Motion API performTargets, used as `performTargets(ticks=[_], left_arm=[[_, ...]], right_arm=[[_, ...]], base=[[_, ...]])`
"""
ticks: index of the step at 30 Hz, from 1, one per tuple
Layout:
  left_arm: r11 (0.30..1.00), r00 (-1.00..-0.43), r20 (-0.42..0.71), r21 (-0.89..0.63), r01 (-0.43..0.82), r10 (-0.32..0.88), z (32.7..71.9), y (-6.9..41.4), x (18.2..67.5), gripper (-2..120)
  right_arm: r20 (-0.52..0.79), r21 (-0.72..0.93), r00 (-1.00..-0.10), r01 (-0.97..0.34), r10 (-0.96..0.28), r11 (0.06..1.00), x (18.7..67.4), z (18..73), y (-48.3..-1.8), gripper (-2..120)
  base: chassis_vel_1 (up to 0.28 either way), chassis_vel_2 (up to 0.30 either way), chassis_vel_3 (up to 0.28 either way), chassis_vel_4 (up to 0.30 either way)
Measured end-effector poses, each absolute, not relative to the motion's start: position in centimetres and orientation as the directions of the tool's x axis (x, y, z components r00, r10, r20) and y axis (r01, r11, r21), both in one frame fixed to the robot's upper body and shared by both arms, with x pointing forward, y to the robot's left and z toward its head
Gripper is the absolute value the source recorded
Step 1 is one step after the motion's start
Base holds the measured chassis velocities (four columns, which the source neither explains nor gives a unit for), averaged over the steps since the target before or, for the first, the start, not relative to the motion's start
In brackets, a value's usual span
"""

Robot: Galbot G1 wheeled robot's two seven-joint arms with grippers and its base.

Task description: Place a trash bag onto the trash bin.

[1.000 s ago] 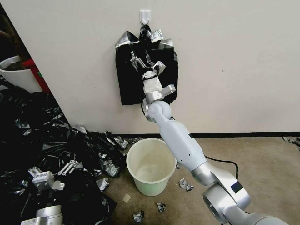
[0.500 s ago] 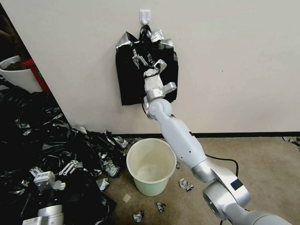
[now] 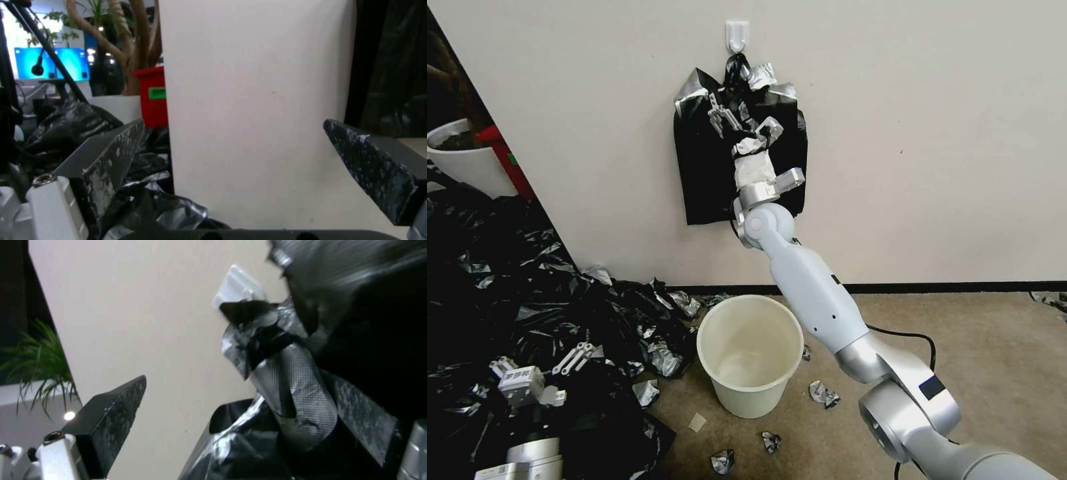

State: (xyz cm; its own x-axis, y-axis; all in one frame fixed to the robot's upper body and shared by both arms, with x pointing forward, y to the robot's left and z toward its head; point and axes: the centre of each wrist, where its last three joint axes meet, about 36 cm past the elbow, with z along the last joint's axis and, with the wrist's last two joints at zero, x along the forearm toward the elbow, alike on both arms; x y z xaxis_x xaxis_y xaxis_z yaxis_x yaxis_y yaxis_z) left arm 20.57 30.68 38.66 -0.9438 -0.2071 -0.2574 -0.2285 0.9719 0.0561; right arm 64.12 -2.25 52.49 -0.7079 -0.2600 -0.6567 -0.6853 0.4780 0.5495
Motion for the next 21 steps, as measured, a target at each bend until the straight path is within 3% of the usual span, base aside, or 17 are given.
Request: performTargets(ticks=[4, 6, 12, 19, 21], left_arm=[[0.972, -0.944, -0.257, 0.058, -0.229, -0.207, 38.6, 30.7, 20.5, 100], [0.971, -0.944, -0.255, 0.059, -0.230, -0.208, 38.5, 30.8, 20.4, 100], [0.971, -0.944, -0.254, 0.059, -0.230, -0.209, 38.4, 30.8, 20.4, 100], [0.972, -0.945, -0.253, 0.061, -0.228, -0.206, 38.3, 30.9, 20.5, 100], [0.972, -0.945, -0.252, 0.061, -0.228, -0.206, 38.3, 30.9, 20.5, 100]], right_arm=[[-0.655, 0.563, -0.712, -0.683, -0.253, 0.464, 64.2, 52.6, -2.3, 94], [-0.666, 0.550, -0.697, -0.699, -0.265, 0.457, 64.2, 52.8, -2.2, 79], [-0.673, 0.542, -0.688, -0.708, -0.270, 0.453, 64.3, 53.0, -2.2, 66], [-0.655, 0.546, -0.704, -0.692, -0.274, 0.473, 65.5, 52.3, -2.7, 37], [-0.652, 0.548, -0.708, -0.688, -0.272, 0.476, 65.6, 52.3, -2.8, 36]], base=[[0.000, 0.000, 0.000, 0.000], [0.000, 0.000, 0.000, 0.000], [0.000, 0.000, 0.000, 0.000], [0.000, 0.000, 0.000, 0.000], [0.000, 0.000, 0.000, 0.000]])
